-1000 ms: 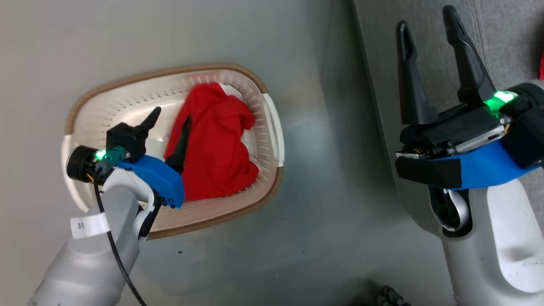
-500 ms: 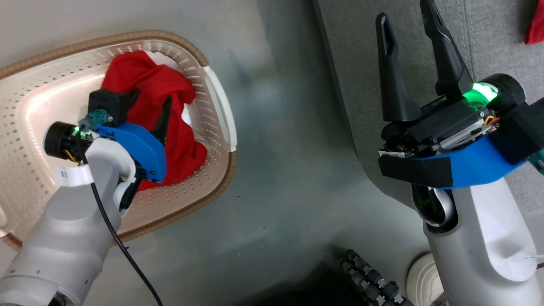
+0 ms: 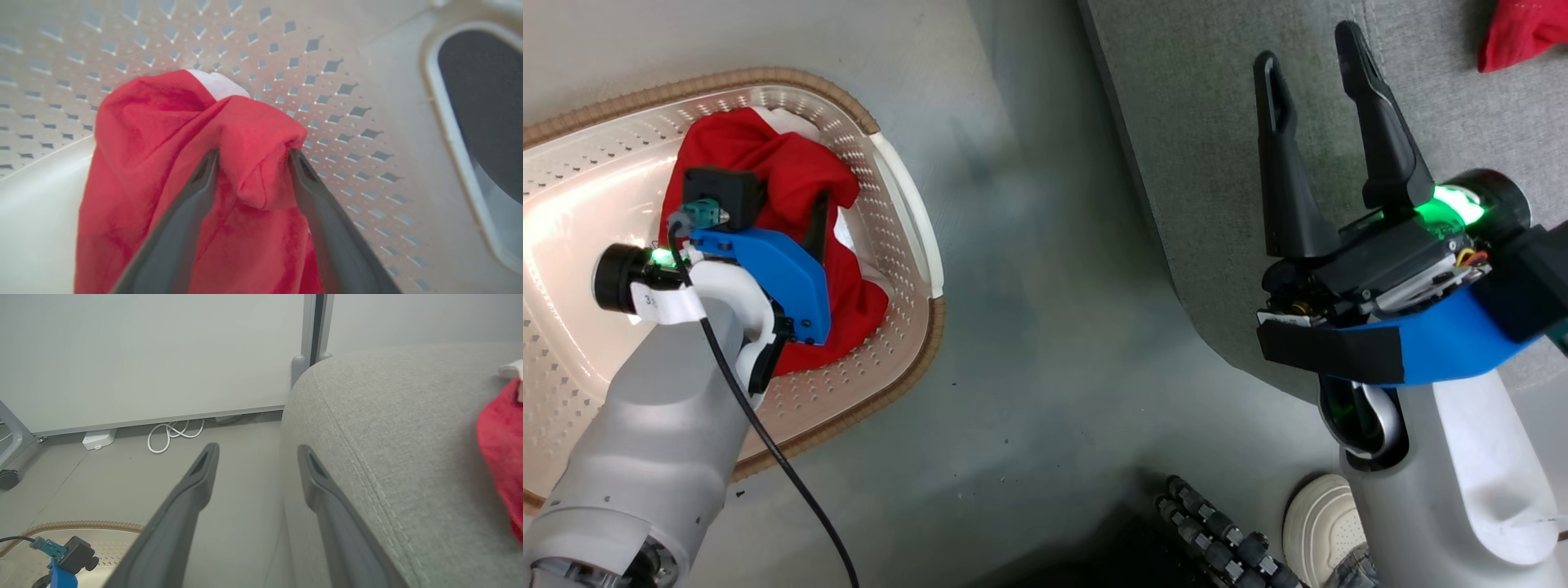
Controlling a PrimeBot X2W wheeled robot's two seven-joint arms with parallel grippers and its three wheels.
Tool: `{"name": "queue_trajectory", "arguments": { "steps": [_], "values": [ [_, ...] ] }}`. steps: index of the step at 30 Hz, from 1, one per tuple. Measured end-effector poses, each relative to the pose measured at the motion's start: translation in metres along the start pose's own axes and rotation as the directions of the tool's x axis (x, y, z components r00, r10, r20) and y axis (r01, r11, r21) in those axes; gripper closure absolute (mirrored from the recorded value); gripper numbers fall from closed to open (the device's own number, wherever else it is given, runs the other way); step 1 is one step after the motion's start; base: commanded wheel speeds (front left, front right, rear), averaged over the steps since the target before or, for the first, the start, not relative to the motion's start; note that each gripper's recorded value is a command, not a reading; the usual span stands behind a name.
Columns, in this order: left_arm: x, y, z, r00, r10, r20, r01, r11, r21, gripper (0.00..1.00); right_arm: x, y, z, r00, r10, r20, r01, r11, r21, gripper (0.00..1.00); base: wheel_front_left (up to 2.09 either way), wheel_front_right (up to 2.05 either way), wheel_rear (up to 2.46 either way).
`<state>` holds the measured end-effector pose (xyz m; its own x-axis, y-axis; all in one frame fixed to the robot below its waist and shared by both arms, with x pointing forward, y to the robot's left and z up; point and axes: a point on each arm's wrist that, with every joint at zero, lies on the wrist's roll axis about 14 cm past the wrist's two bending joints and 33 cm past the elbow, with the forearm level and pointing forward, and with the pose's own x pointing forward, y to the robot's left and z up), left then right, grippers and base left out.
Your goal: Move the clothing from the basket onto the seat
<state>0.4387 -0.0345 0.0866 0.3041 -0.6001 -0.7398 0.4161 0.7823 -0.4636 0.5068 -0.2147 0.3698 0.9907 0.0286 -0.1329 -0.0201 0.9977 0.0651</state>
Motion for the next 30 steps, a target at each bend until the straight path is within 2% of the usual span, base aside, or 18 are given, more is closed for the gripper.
{"name": "queue_trajectory", "arguments": {
  "steps": [1, 19, 26, 30],
  "values": [
    [0.0, -0.001, 0.001, 1.0, -0.002, 0.001, 0.002, 1.0, 0.014, 1.0, -0.002, -0.001, 0.0, 1.0, -0.005, -0.003, 0.005, 1.0, -0.001, 0.0, 0.0, 0.0, 0.0],
    [-0.001, -0.004, 0.0, 1.0, -0.004, -0.017, 0.004, 1.0, 0.022, 1.0, -0.004, 0.002, 0.001, 1.0, 0.003, -0.002, -0.003, 1.0, 0.006, 0.0, 0.0, 0.0, 0.0],
    [-0.008, -0.005, 0.015, 1.0, -0.004, 0.029, 0.003, 0.999, 0.049, 1.0, 0.001, 0.012, 0.017, 0.999, 0.037, 0.031, -0.038, 0.999, 0.01, 0.0, 0.0, 0.0, 0.0],
    [-0.019, -0.03, 0.024, 0.996, -0.053, 0.068, 0.047, 0.996, 0.079, 1.0, -0.002, 0.009, 0.032, 0.998, 0.031, 0.054, -0.031, 0.999, -0.012, 0.0, 0.0, 0.0, 0.0]
  ]
}}
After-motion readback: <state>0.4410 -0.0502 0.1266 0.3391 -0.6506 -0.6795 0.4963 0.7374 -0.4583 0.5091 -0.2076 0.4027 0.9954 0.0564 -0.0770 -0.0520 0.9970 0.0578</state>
